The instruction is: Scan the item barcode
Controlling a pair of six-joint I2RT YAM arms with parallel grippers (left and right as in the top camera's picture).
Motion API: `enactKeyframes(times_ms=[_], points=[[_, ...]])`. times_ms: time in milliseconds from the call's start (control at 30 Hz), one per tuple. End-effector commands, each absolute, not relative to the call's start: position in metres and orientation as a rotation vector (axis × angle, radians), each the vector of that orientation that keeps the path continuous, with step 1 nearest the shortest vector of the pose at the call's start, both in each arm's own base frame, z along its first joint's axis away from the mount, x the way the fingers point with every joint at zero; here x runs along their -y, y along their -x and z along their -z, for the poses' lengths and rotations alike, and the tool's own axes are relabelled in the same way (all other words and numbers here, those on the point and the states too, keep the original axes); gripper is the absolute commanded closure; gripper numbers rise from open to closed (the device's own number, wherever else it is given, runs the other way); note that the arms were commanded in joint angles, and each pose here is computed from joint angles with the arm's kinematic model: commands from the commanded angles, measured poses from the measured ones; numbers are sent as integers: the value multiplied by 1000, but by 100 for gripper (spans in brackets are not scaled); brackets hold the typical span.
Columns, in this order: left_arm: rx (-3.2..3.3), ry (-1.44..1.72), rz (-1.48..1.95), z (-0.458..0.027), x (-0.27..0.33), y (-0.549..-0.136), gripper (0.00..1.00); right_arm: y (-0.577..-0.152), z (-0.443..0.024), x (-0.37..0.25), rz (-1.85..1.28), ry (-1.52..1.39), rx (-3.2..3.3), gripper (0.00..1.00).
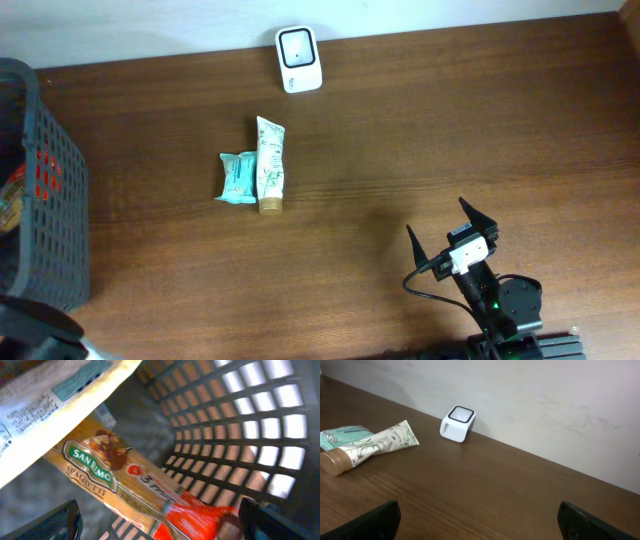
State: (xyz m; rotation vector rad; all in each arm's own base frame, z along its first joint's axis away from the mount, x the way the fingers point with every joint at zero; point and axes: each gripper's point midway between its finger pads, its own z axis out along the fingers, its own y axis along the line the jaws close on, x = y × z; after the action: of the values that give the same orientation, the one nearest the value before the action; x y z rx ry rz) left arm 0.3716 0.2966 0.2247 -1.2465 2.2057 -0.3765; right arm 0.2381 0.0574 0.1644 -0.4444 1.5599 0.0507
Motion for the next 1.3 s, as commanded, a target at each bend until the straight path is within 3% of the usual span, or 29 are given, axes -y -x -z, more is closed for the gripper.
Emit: enactKeyframes(times_ms=[0, 333, 400, 433, 500, 533, 600, 833, 1267], points=[[-2198, 1488, 458, -173, -305, -376, 1, -239, -161, -55, -53, 425, -1570, 1], [-2245, 1692, 512, -89, -314, -380, 0, -239, -161, -55, -53, 425, -1570, 1], [-2258, 1703, 470, -83, -318, -377, 7, -239, -161, -55, -54, 425, -1570, 1], [-2266, 1691, 462, -82, -319, -377, 21, -239, -161, -55, -53, 425, -1570, 1], [-2272, 1686, 453, -82, -319, -377, 68, -239, -161, -55, -54, 425, -1570, 1], [-2273, 1686, 453, -82, -319, -377, 84, -239, -161, -55, -54, 425, -1570, 1], [-2271, 1682, 471, -82, -317, -378, 100, -239, -161, -55, -54, 425, -1570, 1], [-2245, 1440, 773, -113, -292, -407, 100, -239, -161, -55, -53, 425, -1570, 2], [-2105, 939, 674, -289, -294, -435, 100, -239, -161, -55, -54, 425, -1570, 1]])
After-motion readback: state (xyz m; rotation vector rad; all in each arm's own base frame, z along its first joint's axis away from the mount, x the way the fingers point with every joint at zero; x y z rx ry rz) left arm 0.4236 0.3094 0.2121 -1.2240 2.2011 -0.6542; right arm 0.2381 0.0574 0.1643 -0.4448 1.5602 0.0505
